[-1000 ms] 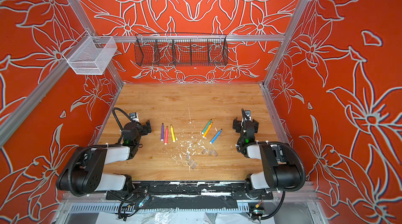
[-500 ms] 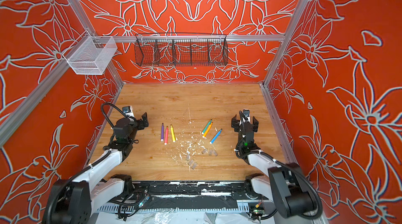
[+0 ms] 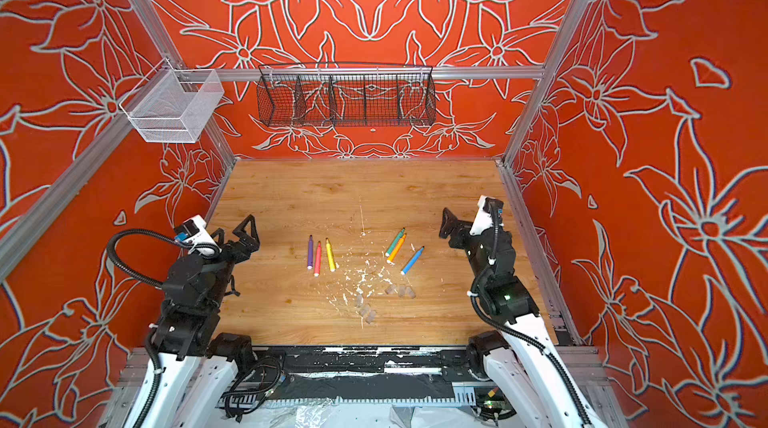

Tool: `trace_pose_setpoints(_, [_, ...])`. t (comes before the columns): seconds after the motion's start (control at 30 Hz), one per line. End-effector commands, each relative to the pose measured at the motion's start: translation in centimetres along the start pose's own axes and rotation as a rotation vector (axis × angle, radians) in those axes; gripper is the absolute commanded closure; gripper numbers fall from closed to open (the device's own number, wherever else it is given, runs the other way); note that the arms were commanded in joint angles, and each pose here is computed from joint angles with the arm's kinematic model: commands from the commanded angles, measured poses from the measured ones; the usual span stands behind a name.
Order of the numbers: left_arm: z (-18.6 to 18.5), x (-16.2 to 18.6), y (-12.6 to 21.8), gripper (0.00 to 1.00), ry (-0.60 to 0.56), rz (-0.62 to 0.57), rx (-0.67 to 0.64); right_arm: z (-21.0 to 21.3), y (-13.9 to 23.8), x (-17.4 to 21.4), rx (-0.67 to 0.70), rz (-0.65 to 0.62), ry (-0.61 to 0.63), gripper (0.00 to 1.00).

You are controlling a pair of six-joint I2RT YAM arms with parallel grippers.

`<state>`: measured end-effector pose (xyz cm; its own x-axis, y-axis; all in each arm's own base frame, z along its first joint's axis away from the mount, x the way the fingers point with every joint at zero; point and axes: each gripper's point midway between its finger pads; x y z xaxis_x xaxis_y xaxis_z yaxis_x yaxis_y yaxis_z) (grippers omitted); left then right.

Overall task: Insert the pens into the pen caps
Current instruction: 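Move the left gripper over the yellow marker while the right gripper rises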

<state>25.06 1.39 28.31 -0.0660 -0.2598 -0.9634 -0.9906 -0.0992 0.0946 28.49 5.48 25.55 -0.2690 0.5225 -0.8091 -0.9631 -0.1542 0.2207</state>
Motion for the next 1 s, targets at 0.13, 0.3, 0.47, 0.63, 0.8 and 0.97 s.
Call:
trace_pose_setpoints(0.13, [-2.8, 0.5, 0.2, 0.03, 0.244, 0.103, 0.133, 0.2, -0.7, 6.2, -0.04, 0.3, -0.083, 0.03])
trace_pose_setpoints(0.3, [-3.7, 1.7, 0.2, 0.02, 0.23, 0.292, 0.132, -0.4, -1.6, 7.3, -0.002, 0.352, -0.108, 0.03])
trace_pose_setpoints(0.47, [-4.5, 6.2, 0.2, 0.21, 0.274, 0.569, 0.108, -0.9, -1.2, 7.2, 0.013, 0.335, -0.098, 0.03])
trace_pose_setpoints(0.63, [-7.4, 9.8, 1.2, 0.35, 0.078, 0.754, 0.081, -2.2, -0.8, 7.0, 0.083, 0.314, -0.077, 0.03])
trace_pose_setpoints(0.8, [-11.6, 11.9, 2.0, 0.45, -0.032, 0.785, 0.122, -2.6, -0.9, 7.0, 0.099, 0.307, -0.077, 0.03])
trace_pose_setpoints(0.97, [-14.8, 15.3, 1.9, 0.46, -0.119, 0.851, 0.131, -3.1, -1.1, 7.1, 0.127, 0.312, -0.075, 0.04])
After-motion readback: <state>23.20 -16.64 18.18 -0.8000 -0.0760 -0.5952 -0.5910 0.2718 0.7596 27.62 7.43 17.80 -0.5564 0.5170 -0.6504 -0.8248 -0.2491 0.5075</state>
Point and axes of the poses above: each gripper's point midway between its finger pads, its own y axis back along the fingers, its own z axis along the line the jaws close on, x = y × z, and after that the axes turned 14 degrees about -y, right-handed
